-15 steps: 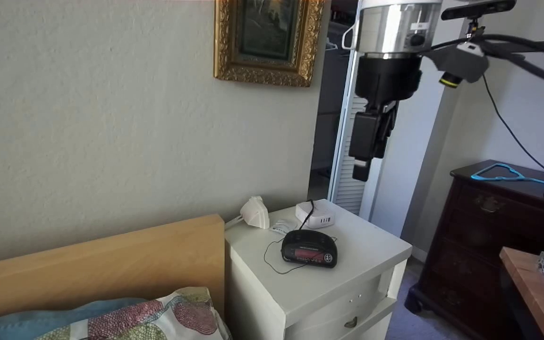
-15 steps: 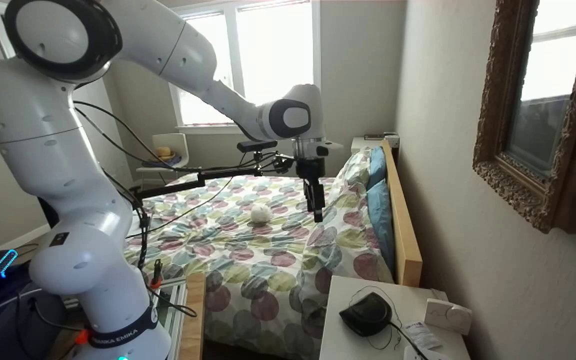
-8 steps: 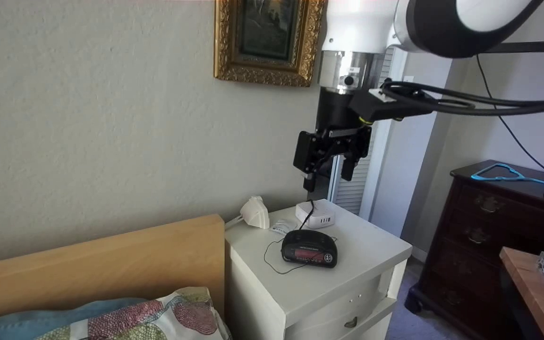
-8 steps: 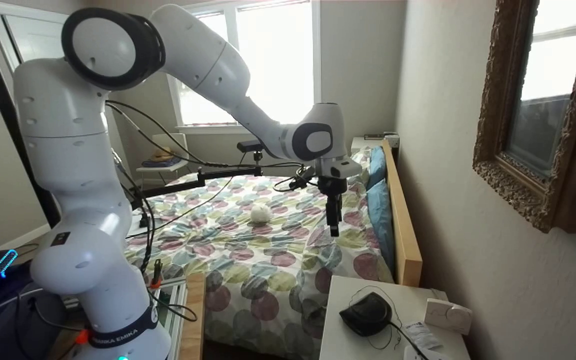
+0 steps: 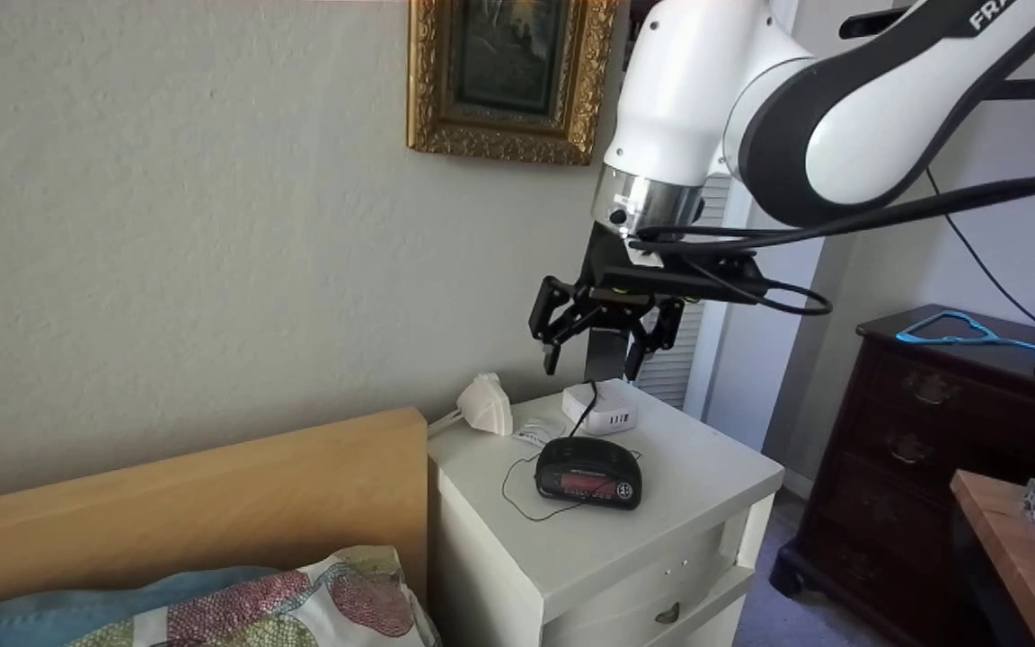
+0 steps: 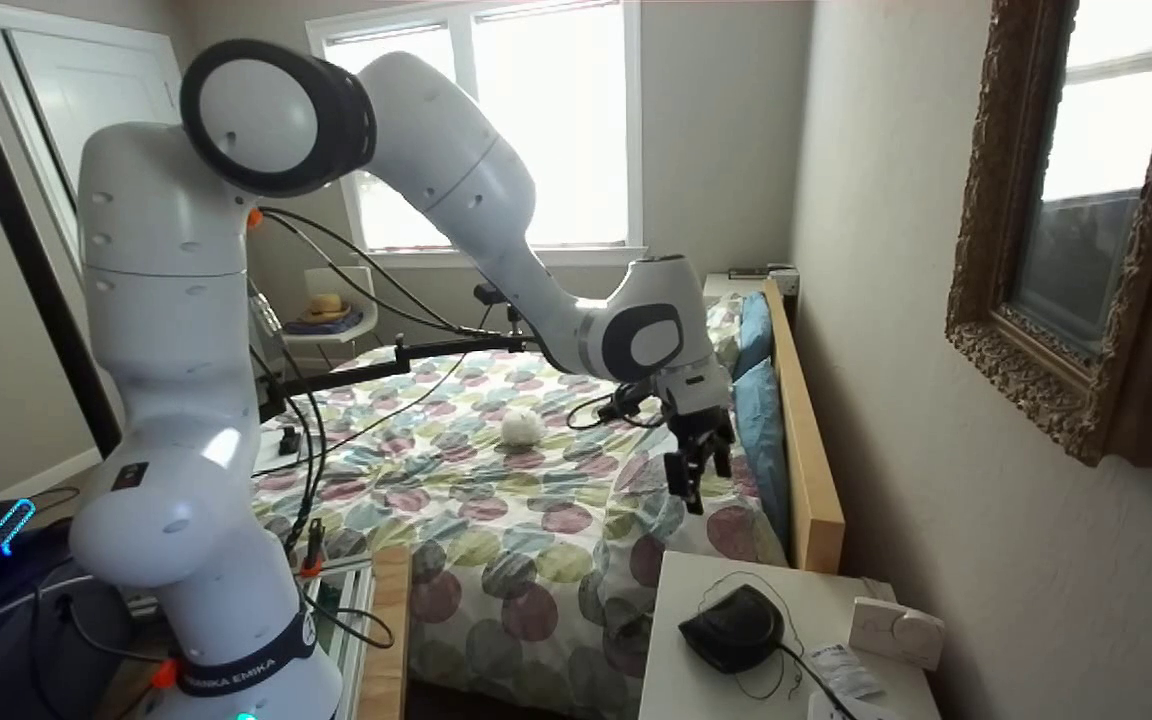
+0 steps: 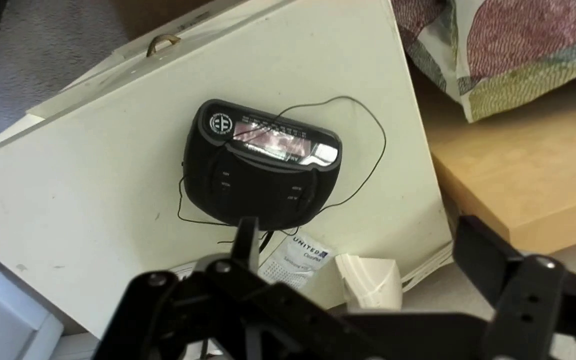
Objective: Press the right button on the black alarm clock
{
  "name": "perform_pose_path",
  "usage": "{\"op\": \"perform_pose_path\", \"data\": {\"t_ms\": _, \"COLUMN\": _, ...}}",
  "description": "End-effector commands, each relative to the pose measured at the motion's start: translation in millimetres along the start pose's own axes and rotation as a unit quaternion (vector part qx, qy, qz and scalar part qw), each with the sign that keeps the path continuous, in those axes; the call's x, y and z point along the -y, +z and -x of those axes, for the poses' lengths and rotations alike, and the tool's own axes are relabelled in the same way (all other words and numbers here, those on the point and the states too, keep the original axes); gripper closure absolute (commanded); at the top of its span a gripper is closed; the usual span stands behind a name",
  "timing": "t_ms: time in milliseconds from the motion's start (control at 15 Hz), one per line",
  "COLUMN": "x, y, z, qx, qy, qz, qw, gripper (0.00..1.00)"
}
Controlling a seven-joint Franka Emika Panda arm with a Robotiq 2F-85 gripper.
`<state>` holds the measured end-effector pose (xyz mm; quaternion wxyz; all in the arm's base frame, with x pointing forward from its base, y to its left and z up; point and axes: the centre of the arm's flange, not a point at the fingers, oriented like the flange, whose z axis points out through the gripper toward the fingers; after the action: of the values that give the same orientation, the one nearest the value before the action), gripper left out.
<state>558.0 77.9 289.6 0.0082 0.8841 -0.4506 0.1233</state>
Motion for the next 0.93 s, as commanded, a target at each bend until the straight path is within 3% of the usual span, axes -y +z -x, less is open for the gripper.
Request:
{"op": "perform_pose_path", "data": {"t_ms": 0, "x": -9.9, "y": 24.2, "z": 2.3, "qx": -0.050, "qy": 0.086, "qz": 0.008, "qw": 0.9950, "gripper": 0.00}}
{"op": "perform_pose_path", "data": {"t_ms": 133, "x": -18.6, "y": 32.8, "z": -3.9, "qx": -0.074, "qy": 0.132, "qz": 0.026, "qw": 0.9882, "gripper": 0.00}}
{"op": "perform_pose_path", "data": {"t_ms": 333, "x": -24.4, "y": 37.4, "z": -9.3, "qx": -0.097, "qy": 0.188, "qz": 0.082, "qw": 0.9740, "gripper": 0.00}}
{"op": "perform_pose_path", "data": {"t_ms": 400, "x": -28.0, "y": 34.5, "z": -22.5, "qx": -0.080, "qy": 0.159, "qz": 0.052, "qw": 0.9827, "gripper": 0.00}}
{"op": "perform_pose_path", "data": {"t_ms": 600, "x": -29.1, "y": 37.5, "z": -16.3, "qx": -0.090, "qy": 0.182, "qz": 0.074, "qw": 0.9765, "gripper": 0.00}}
{"op": "perform_pose_path", "data": {"t_ms": 867, "x": -30.0, "y": 38.8, "z": -20.8, "qx": -0.070, "qy": 0.173, "qz": 0.072, "qw": 0.9798, "gripper": 0.00}}
